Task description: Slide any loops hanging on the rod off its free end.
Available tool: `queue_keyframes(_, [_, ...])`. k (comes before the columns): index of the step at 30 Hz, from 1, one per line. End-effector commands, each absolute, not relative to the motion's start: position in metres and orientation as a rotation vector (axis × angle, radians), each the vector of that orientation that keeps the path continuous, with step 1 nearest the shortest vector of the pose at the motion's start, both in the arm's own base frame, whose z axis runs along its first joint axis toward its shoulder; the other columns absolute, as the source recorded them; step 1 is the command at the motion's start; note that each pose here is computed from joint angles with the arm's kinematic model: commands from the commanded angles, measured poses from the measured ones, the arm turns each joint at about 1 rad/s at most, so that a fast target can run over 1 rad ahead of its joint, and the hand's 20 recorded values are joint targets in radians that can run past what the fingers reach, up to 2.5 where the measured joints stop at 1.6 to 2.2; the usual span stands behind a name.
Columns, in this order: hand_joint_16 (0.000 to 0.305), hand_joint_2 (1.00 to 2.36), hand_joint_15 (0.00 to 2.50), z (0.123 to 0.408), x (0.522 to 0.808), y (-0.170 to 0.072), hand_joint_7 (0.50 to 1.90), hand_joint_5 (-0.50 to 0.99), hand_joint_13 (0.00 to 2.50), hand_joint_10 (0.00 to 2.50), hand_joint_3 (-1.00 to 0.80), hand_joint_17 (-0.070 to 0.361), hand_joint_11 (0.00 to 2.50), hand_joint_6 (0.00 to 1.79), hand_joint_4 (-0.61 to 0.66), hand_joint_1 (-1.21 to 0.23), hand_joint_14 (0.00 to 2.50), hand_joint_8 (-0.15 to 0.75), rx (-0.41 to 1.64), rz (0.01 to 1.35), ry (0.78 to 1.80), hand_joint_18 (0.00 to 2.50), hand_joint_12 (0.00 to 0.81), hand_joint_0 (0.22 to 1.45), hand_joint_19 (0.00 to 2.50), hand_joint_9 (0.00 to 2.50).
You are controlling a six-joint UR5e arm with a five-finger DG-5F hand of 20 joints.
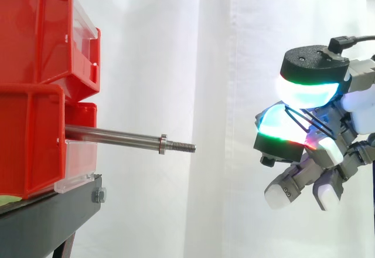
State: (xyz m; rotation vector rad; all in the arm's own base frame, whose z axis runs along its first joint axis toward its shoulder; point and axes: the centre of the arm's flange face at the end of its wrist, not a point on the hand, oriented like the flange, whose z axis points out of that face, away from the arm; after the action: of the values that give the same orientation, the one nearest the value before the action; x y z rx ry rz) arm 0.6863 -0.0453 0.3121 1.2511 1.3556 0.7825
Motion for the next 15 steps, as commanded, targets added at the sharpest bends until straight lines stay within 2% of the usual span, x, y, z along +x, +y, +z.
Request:
queue_keyframes(1, [0.045, 1.02, 0.12, 0.3115, 0.6860, -0.0437, 1.39, -0.04, 0.71, 0.02, -0.24, 0.102, 0.49, 0.77, 0.13, -0.66, 0.00, 0.218, 1.251, 0.782, 1.359, 0.79, 0.299, 0.57, 0.52, 1.20])
queue_keyframes(4, [0.046, 1.02, 0.13, 0.3107, 0.6849, -0.0419, 1.38, -0.03, 0.74, 0.02, -0.20, 0.102, 0.42, 0.75, 0.13, -0.64, 0.00, 0.198, 1.256, 0.779, 1.369, 0.80, 0.296, 0.56, 0.53, 1.22])
queue_keyframes(7, [0.049, 1.02, 0.10, 0.3066, 0.6801, -0.0413, 1.30, -0.01, 0.76, 0.01, -0.20, 0.111, 0.32, 0.73, 0.15, -0.61, 0.00, 0.197, 1.283, 0.762, 1.388, 0.84, 0.309, 0.57, 0.51, 1.26])
queue_keyframes(15, [0.050, 1.02, 0.08, 0.3049, 0.6786, -0.0378, 1.40, 0.01, 0.77, 0.01, -0.19, 0.112, 0.24, 0.66, 0.18, -0.58, 0.00, 0.181, 1.294, 0.769, 1.388, 0.86, 0.305, 0.57, 0.52, 1.29])
